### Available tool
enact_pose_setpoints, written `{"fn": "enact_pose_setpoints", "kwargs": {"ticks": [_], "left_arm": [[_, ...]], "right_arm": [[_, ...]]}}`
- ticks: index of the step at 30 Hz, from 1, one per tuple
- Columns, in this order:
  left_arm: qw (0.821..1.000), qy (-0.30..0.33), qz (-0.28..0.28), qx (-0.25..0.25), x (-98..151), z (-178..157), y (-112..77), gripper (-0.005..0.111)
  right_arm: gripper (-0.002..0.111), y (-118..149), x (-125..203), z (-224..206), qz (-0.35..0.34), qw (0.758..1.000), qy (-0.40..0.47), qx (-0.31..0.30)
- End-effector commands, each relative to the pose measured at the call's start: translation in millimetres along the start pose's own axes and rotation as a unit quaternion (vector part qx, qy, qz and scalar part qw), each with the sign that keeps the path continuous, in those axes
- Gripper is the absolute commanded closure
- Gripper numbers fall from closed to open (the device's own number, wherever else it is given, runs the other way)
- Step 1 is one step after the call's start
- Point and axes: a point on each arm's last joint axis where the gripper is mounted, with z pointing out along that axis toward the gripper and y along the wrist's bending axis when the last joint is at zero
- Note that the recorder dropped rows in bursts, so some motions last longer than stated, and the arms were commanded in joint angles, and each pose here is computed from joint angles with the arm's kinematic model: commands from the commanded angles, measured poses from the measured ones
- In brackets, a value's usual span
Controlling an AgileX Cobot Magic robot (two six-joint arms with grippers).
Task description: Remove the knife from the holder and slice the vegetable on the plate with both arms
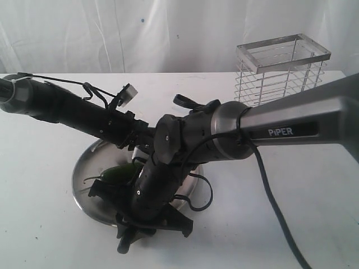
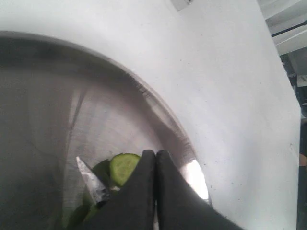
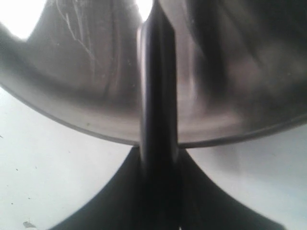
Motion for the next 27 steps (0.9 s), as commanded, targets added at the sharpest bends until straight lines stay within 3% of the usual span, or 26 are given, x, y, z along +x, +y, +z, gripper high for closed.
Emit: {"fn": "enact_pose_setpoints", "kwargs": {"ticks": [1, 8, 21, 27], "left_arm": [[1.000, 0.010, 0.021, 0.006, -0.7, 2.3, -8.4, 0.107], [0.998, 0.023, 0.027, -0.045, 1.5, 1.5, 1.2, 0.107], [0.982, 0.122, 0.006, -0.141, 22.0, -0.5, 24.0, 0.107], [0.982, 0.123, 0.003, -0.143, 22.2, -0.7, 24.3, 0.107]], "right_arm": [[0.108, -0.4, -2.0, -1.9, -0.010, 1.000, -0.005, -0.002], [0.108, -0.4, -1.8, -1.9, -0.009, 1.000, -0.004, -0.002], [0.108, -2.4, 2.6, -1.8, -0.006, 1.000, 0.017, 0.010], [0.108, -2.7, 6.5, -1.2, -0.002, 0.999, 0.029, 0.018]]}}
